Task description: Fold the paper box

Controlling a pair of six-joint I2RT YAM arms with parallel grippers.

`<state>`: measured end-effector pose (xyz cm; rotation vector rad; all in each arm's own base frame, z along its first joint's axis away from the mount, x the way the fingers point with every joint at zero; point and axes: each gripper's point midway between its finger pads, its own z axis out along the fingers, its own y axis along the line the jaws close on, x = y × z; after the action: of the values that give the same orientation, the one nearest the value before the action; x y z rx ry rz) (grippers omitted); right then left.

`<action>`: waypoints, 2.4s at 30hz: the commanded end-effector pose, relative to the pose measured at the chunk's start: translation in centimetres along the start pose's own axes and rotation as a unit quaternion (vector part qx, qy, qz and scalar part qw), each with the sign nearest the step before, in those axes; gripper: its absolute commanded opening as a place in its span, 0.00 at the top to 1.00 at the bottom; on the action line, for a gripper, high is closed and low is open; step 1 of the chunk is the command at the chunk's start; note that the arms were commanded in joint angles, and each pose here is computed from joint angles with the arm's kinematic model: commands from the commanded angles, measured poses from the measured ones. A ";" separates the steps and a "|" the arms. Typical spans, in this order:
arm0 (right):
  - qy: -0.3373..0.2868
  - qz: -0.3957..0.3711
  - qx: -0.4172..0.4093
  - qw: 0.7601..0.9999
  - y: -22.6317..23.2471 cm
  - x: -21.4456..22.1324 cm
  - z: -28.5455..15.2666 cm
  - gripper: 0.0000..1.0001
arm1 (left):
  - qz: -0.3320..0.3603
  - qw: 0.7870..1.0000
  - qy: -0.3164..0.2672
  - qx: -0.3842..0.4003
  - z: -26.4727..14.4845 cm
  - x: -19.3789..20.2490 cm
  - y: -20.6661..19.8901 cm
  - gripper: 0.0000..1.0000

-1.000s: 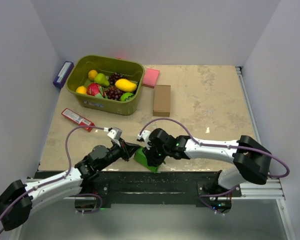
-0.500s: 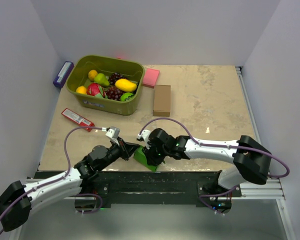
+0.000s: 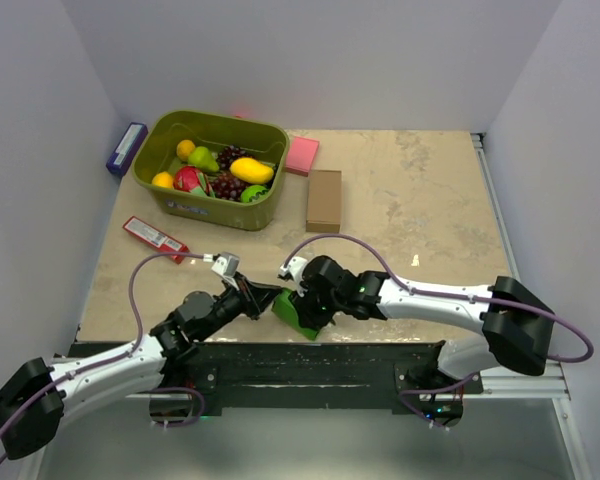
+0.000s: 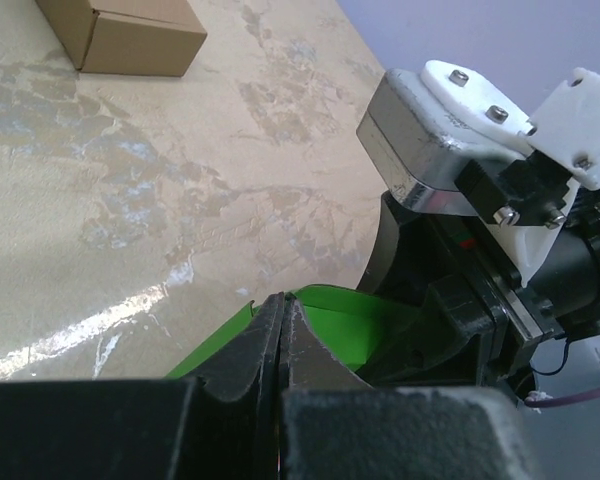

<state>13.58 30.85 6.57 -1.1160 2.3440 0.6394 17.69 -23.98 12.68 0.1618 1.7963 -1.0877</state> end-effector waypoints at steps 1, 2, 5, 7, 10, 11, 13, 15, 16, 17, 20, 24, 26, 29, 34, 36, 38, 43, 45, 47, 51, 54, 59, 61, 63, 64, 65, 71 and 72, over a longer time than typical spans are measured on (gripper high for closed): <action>-0.026 0.050 0.117 0.992 -4.9 -0.6 -2.1 1.00 | 0.009 0.990 0.101 -0.094 -3.5 8.4 7.2 1.00; -0.029 0.051 0.116 0.992 -4.8 -0.7 -2.2 1.00 | 0.010 0.991 0.100 -0.091 -3.5 8.3 7.1 1.00; -0.037 0.051 0.117 0.991 -4.8 -1.1 -2.5 1.00 | 0.011 0.990 0.104 -0.092 -3.5 8.4 7.2 1.00; -0.043 0.051 0.114 0.991 -4.7 -1.4 -2.8 1.00 | 0.011 0.990 0.106 -0.097 -3.5 8.5 7.3 1.00; -0.041 0.048 0.107 0.992 -4.5 -1.3 -3.0 1.00 | 0.014 0.990 0.101 -0.094 -3.3 8.2 7.1 1.00; -0.040 0.047 0.105 0.992 -4.4 -1.2 -2.9 1.00 | 0.016 0.991 0.100 -0.089 -3.2 8.0 6.9 1.00; -0.036 0.044 0.102 0.993 -4.4 -1.0 -2.6 1.00 | 0.028 0.993 0.092 -0.071 -2.7 7.1 5.9 1.00; -0.035 0.036 0.084 0.995 -3.8 -1.0 -2.3 1.00 | 0.039 0.995 0.085 -0.043 -2.2 6.1 4.5 0.98; -0.031 0.025 0.075 0.996 -3.6 -0.9 -2.1 1.00 | 0.053 0.995 0.083 -0.031 -2.1 5.8 4.0 0.82; -0.029 0.019 0.062 0.997 -3.2 -0.9 -1.9 1.00 | 0.059 0.995 0.081 -0.025 -2.0 5.4 3.7 0.71; -0.019 -0.004 0.017 1.000 -1.8 -0.7 -1.3 1.00 | 0.073 0.994 0.082 -0.008 -1.9 4.9 2.8 0.36; -0.009 -0.022 -0.048 0.999 0.4 -0.9 -1.3 1.00 | 0.082 0.994 0.066 0.026 -1.5 2.7 0.4 0.25; -0.005 -0.029 -0.083 0.996 1.6 -0.9 -1.7 1.00 | 0.085 0.993 0.073 0.040 -1.8 2.7 -0.1 0.22; -0.003 -0.040 -0.123 0.992 3.1 -1.3 -2.5 1.00 | 0.089 0.991 0.084 0.046 -2.0 2.5 -0.3 0.20; -0.005 -0.055 -0.167 0.984 4.8 -1.9 -4.1 1.00 | 0.097 0.986 0.086 0.102 -2.5 2.3 -2.2 0.19; 0.001 -0.059 -0.182 0.982 5.3 -1.7 -4.6 1.00 | 0.095 0.982 0.094 0.132 -2.8 2.8 -3.2 0.19; 0.002 -0.068 -0.192 0.979 5.5 -1.6 -4.9 1.00 | 0.095 0.978 0.097 0.160 -3.0 2.9 -4.1 0.20; 0.010 -0.082 -0.226 0.971 6.5 -0.8 -5.5 1.00 | 0.087 0.964 0.100 0.231 -3.7 3.1 -6.5 0.37; 0.008 -0.087 -0.241 0.967 6.9 -0.7 -5.7 1.00 | 0.074 0.956 0.118 0.259 -4.4 3.9 -7.2 0.45; 0.008 -0.093 -0.257 0.962 7.5 -0.7 -6.0 1.00 | 0.071 0.948 0.122 0.286 -5.0 4.1 -7.9 0.57; 0.013 -0.093 -0.239 0.967 7.0 -0.8 -5.9 0.99 | 0.060 0.940 0.138 0.307 -5.5 4.8 -8.4 0.86; 0.010 -0.054 -0.159 0.986 4.9 -1.9 -5.6 0.67 | 0.068 0.941 0.133 0.303 -5.3 4.7 -8.3 0.95; -0.024 0.045 0.015 0.999 -1.0 -4.1 -7.2 0.37 | 0.104 0.964 0.103 0.222 -3.9 3.4 -5.9 0.96; -0.054 0.083 0.032 0.995 -2.0 -4.9 -9.1 0.37 | 0.106 0.970 0.089 0.201 -4.0 3.0 -5.2 0.96; -0.075 0.101 0.048 0.991 -2.6 -4.9 -10.8 0.39 | 0.106 0.972 0.086 0.192 -4.1 3.0 -4.8 0.96; -0.083 0.107 0.054 0.989 -3.0 -4.9 -11.4 0.38 | 0.106 0.972 0.083 0.191 -4.1 2.9 -4.8 0.96; -0.087 0.110 0.058 0.988 -3.2 -4.7 -11.8 0.37 | 0.106 0.972 0.083 0.191 -4.2 2.9 -4.8 0.96; -0.146 0.125 0.105 0.976 -5.4 -6.5 -14.3 0.37 | 0.109 0.968 0.101 0.200 -4.1 3.6 -5.0 0.96; -0.147 0.124 0.108 0.975 -5.6 -6.5 -14.2 0.37 | 0.108 0.968 0.102 0.201 -4.1 3.6 -5.0 0.96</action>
<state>16.80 24.08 18.75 -0.7039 2.2853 0.6460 10.72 -24.91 13.21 0.6760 1.6793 -1.2967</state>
